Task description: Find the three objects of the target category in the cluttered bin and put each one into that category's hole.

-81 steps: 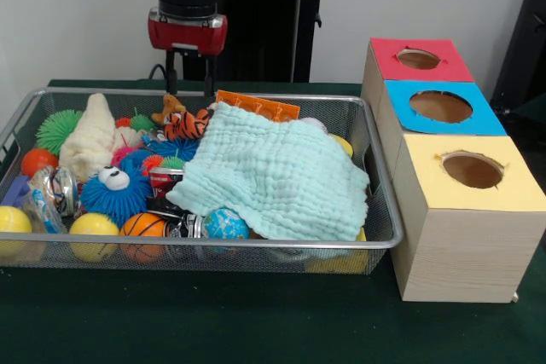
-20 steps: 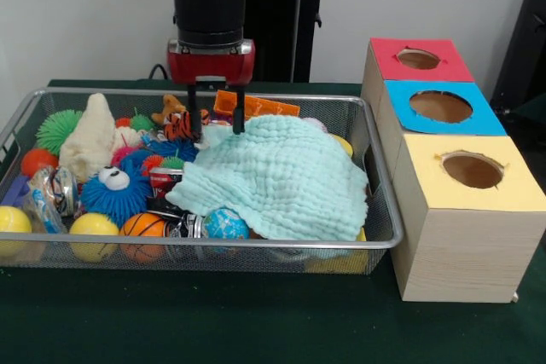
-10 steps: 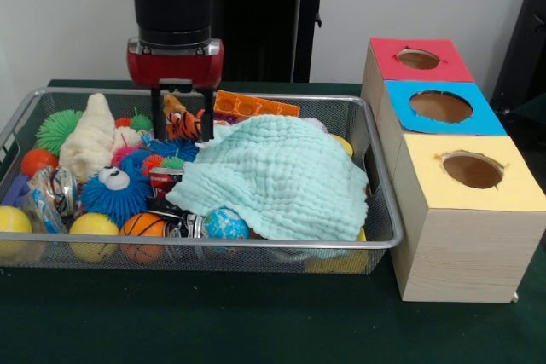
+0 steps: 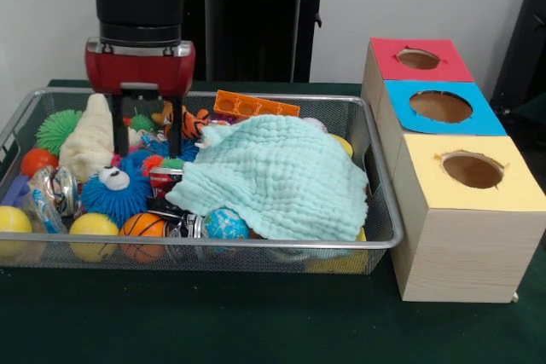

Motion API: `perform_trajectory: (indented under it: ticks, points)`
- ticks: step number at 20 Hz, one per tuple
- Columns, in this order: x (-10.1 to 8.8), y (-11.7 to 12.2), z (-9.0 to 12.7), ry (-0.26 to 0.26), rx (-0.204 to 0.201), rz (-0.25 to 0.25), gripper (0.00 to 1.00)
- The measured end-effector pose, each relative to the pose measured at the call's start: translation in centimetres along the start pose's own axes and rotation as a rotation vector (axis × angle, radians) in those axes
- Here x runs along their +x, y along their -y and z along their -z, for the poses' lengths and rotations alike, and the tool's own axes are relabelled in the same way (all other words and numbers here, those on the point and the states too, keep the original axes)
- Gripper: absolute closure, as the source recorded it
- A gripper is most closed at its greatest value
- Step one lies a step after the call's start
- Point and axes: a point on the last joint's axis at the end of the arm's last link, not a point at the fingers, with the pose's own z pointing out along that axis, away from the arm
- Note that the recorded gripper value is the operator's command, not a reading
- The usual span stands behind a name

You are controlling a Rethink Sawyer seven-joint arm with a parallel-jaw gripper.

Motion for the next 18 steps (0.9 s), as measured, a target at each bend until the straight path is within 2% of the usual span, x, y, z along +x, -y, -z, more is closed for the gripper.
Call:
perform_trajectory:
  ticks: [5, 12, 18]
  points:
    - [-2.2, 1.6, 0.3, 0.05, 0.021, 0.006, 0.0]
    - [-3.1, 2.5, 0.3, 0.072, 0.05, 0.031, 0.0]
    - [-3.7, 2.8, -1.6, 0.081, 0.076, 0.078, 0.0]
